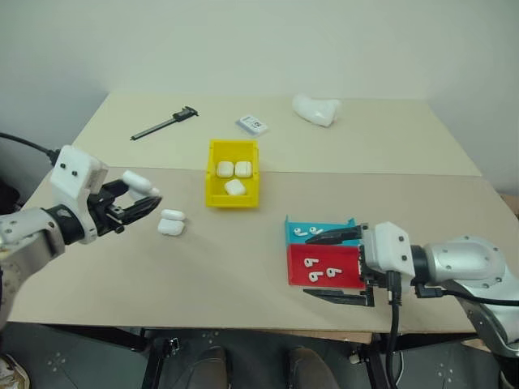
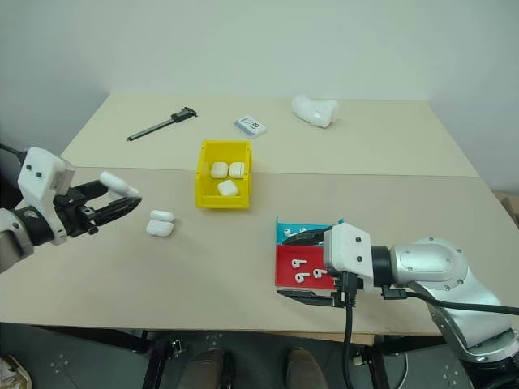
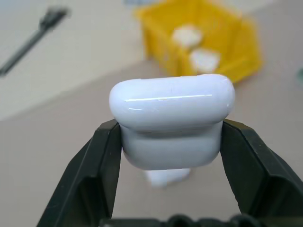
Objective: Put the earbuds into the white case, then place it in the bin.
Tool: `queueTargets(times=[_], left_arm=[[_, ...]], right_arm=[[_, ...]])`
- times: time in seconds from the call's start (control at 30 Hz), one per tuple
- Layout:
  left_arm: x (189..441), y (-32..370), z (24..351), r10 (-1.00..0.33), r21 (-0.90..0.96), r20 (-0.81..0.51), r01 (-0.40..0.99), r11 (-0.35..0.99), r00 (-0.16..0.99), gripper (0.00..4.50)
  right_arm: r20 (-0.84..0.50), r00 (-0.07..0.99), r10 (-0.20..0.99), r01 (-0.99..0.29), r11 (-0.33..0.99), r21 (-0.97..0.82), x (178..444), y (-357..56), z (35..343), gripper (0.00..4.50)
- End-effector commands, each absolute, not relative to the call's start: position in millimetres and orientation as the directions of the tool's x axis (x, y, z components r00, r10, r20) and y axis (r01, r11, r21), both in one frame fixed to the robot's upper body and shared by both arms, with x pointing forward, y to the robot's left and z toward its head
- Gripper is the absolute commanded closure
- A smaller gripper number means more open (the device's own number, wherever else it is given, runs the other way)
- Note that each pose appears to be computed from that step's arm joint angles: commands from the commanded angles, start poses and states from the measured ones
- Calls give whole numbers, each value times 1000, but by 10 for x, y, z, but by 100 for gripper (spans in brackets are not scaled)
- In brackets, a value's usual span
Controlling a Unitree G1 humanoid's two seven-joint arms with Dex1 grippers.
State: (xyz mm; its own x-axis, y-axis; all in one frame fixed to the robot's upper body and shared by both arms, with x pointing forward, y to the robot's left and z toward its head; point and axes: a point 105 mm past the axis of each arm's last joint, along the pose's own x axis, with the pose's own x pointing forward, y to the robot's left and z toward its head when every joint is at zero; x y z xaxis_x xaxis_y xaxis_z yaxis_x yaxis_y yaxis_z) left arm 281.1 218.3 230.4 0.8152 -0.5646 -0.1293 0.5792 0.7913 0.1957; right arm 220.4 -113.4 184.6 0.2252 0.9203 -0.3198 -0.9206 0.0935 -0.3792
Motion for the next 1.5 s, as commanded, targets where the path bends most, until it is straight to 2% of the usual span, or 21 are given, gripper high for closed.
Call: queueTargets(times=[0.03, 0.13, 0.3, 0.5, 0.63, 0.73, 0.87, 1.0, 1.2, 1.5], left_arm=[[2625, 1834, 2580, -799, 193, 13, 782, 592, 601, 169], [2651, 1574, 2617, -889, 188, 116, 869, 457, 443, 169], [2649, 1121, 2659, -952, 245, 264, 945, 219, 152, 169], [2562, 837, 2628, -953, 288, 302, 955, 69, -22, 169], [2582, 821, 2579, -956, 306, 291, 950, 68, -25, 169], [2564, 792, 2545, -956, 313, 290, 947, 65, -31, 169], [2540, 758, 2525, -955, 324, 293, 944, 65, -35, 169], [2536, 735, 2513, -955, 331, 297, 941, 77, -26, 169], [2527, 719, 2501, -952, 329, 305, 940, 89, -17, 169], [2510, 735, 2503, -950, 325, 311, 939, 115, 9, 169]], right_arm=[[-304, 243, 921, -890, 87, -447, 2218, -1196, 2030, 0], [-313, 250, 916, -884, 85, -459, 2242, -1230, 2097, 0], [-341, 275, 899, -880, 92, -466, 2312, -1323, 2140, 0], [-432, 371, 822, -877, 158, -454, 2455, -1442, 2071, 0], [-550, 386, 741, -890, 141, -434, 2492, -1499, 1994, 0], [-650, 346, 677, -910, 73, -408, 2477, -1471, 1879, 56], [-738, 318, 595, -937, 77, -342, 2544, -1419, 1640, 181], [-813, 336, 475, -936, 72, -345, 2653, -1448, 1430, 181], [-857, 330, 396, -939, 46, -341, 2764, -1423, 1234, 181], [-873, 314, 373, -945, 39, -324, 2818, -1410, 1132, 181]])
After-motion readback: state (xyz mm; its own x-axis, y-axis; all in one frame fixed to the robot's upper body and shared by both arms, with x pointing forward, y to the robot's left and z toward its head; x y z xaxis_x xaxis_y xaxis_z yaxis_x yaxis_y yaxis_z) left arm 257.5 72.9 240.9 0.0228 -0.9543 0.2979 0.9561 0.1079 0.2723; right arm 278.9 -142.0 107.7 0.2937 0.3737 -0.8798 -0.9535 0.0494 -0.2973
